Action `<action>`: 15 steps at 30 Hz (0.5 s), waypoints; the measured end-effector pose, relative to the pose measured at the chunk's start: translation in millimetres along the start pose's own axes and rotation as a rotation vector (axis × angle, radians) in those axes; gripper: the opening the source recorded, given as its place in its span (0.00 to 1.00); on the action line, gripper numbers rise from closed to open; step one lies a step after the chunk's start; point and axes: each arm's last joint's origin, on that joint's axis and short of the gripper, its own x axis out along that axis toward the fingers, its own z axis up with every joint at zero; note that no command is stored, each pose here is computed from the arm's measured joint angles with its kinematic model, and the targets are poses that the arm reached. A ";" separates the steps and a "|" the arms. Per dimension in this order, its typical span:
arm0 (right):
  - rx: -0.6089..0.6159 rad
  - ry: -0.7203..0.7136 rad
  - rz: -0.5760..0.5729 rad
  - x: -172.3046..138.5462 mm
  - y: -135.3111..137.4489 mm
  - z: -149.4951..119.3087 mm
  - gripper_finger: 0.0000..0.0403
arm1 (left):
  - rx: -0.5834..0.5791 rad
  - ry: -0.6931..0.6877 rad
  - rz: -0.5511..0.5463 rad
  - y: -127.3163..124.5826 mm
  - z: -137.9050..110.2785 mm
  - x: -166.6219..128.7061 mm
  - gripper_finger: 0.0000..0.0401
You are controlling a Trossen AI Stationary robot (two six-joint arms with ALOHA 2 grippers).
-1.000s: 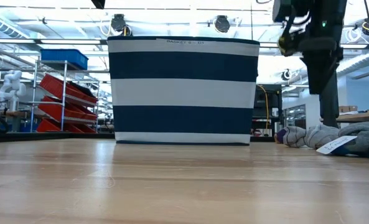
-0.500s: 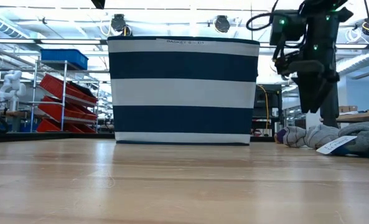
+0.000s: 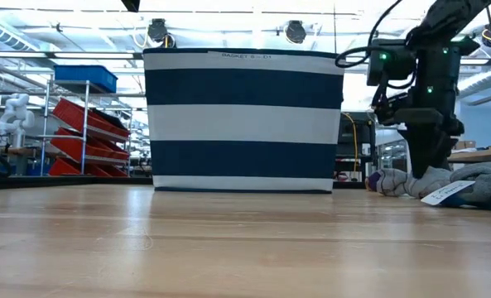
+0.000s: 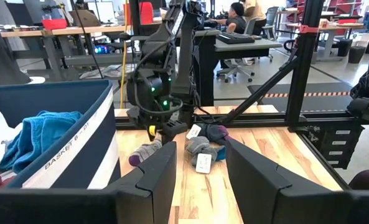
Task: Sort clothes
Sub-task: Put the purple socks into the blue laundry organizer
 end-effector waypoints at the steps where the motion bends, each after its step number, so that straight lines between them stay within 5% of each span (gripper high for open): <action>1: 0.001 -0.003 0.015 2.1 0.3 -0.4 0.74 | 0.000 0.000 0.000 0.0 0.0 0.0 0.37; 8: 0.012 -0.073 0.131 18.9 3.5 -1.1 0.74 | 0.000 0.000 0.000 0.0 0.0 0.0 0.37; 15: 0.045 -0.084 0.087 28.1 -0.7 -7.2 0.74 | 0.001 0.000 0.000 0.0 0.0 0.0 0.37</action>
